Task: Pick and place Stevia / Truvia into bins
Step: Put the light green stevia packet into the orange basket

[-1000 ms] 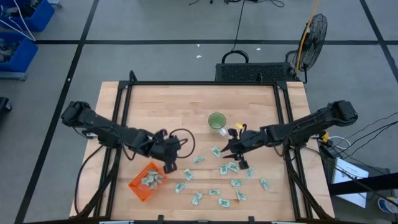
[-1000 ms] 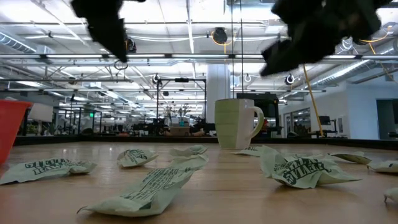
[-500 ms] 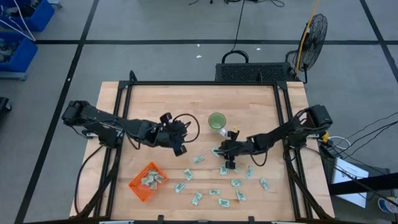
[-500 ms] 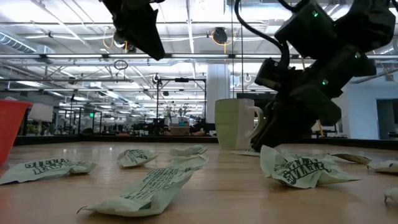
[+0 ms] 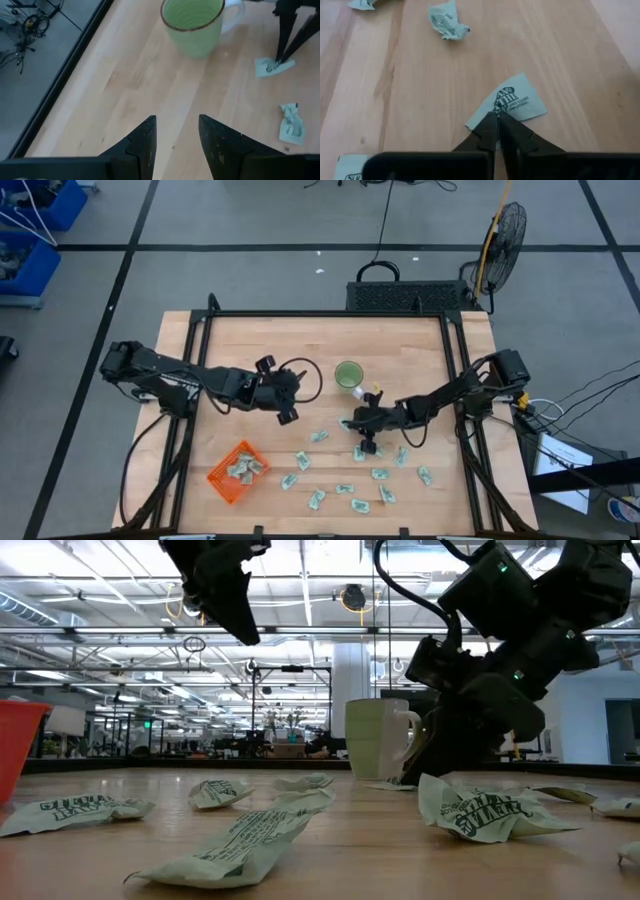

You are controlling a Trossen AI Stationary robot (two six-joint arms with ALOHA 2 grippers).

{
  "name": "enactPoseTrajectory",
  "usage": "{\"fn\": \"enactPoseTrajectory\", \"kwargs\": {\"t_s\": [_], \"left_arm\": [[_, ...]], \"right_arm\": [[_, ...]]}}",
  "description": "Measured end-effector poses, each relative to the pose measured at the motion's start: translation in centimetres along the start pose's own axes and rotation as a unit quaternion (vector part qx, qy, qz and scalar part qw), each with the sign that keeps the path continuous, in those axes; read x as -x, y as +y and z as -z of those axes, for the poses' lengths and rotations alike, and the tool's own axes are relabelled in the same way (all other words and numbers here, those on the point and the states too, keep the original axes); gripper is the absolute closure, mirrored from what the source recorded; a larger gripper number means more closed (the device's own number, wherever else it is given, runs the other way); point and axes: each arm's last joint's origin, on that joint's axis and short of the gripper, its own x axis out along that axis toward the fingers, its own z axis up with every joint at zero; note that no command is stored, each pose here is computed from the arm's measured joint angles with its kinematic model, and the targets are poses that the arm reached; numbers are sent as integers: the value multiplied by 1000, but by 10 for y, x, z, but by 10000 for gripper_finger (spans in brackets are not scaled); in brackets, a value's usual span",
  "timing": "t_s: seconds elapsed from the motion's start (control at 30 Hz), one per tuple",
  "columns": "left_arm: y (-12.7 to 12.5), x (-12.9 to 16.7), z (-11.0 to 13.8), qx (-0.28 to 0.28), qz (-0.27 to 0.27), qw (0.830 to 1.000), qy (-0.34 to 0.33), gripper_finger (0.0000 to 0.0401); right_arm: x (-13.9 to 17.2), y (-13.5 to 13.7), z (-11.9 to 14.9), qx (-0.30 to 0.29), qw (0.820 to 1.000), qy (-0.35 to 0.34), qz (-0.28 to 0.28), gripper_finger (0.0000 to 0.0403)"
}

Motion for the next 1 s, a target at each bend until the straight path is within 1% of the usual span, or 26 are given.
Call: {"fn": "enactPoseTrajectory", "kwargs": {"t_s": [0.07,0.1,0.17,0.27,0.33,0.4,0.43,0.57,0.6,0.73,0.9,1.0], "left_arm": [[1,0,3,-1,-6,1000,14,249],[2,0,5,-2,-9,1000,22,249],[3,0,8,-5,-16,999,36,249],[6,2,8,-13,-35,998,42,249],[7,5,5,-18,-48,998,37,249],[10,11,0,-18,-56,998,32,249],[12,17,-2,-18,-57,998,29,249],[24,42,-17,-11,-77,997,0,249],[28,49,-20,-7,-83,996,-7,249],[46,74,-30,15,-101,993,-54,249],[65,95,-28,34,-103,991,-76,249],[72,104,-25,50,-103,990,-82,249]], "right_arm": [[4,2,-6,1,1000,-24,-17,388],[7,3,-12,2,998,-51,-28,388],[16,8,-31,5,990,-134,-49,394],[27,11,-57,27,961,-264,-72,400],[31,14,-74,53,940,-322,-101,398],[33,21,-94,77,922,-356,-128,397],[31,25,-102,90,919,-360,-131,398],[3,37,-128,148,933,-310,-108,401],[-6,41,-136,156,934,-304,-105,401],[-36,51,-163,166,927,-321,-99,399],[-78,61,-177,167,927,-321,-99,399],[-98,68,-184,175,919,-328,-131,399]]}}
